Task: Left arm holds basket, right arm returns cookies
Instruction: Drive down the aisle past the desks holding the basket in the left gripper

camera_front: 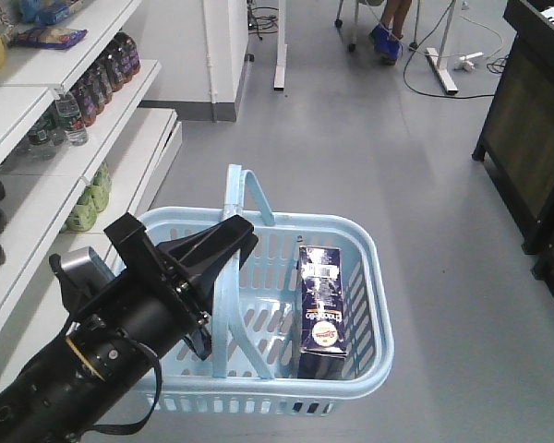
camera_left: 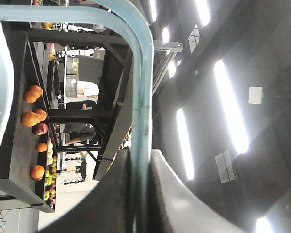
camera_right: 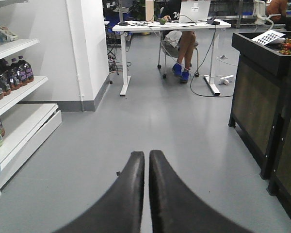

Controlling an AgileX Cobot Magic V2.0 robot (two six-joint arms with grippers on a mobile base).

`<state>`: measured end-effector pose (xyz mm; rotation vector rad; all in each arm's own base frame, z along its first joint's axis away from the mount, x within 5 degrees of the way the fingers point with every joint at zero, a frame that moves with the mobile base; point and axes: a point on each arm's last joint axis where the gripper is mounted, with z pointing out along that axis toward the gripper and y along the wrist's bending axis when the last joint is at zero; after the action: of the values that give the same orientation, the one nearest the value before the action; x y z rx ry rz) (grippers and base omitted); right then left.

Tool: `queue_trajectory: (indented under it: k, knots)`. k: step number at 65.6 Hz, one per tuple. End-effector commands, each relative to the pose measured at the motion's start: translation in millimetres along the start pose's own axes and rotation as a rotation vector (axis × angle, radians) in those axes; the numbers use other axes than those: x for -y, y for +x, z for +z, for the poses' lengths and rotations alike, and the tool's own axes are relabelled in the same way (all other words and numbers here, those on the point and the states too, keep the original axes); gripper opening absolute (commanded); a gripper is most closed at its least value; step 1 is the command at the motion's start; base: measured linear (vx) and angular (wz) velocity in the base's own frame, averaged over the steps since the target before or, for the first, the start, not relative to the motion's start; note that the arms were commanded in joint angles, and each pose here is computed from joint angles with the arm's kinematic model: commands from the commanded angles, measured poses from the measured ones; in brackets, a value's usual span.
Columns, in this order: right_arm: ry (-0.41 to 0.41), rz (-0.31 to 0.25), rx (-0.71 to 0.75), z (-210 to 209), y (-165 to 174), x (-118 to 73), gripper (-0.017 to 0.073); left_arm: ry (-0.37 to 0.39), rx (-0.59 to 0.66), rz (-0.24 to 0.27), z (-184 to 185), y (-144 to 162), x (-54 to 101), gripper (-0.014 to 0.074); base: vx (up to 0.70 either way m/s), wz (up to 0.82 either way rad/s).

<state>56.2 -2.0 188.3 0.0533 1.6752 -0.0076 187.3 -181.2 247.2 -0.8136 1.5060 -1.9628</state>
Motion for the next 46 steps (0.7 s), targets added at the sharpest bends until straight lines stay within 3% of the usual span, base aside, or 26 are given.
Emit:
queue_trajectory:
  k: [1, 46]
  knots:
    - [0.000, -0.012, 0.067, 0.0, -1.4, 0.1, -0.0006, 0.191, -0.029, -0.005, 2.3, 5.2, 27.2, -0.0003, 0.05, -0.07]
    - [0.000, -0.012, 0.067, 0.0, -1.4, 0.1, -0.0006, 0.191, -0.029, -0.005, 2.3, 5.2, 27.2, -0.0003, 0.11, -0.03]
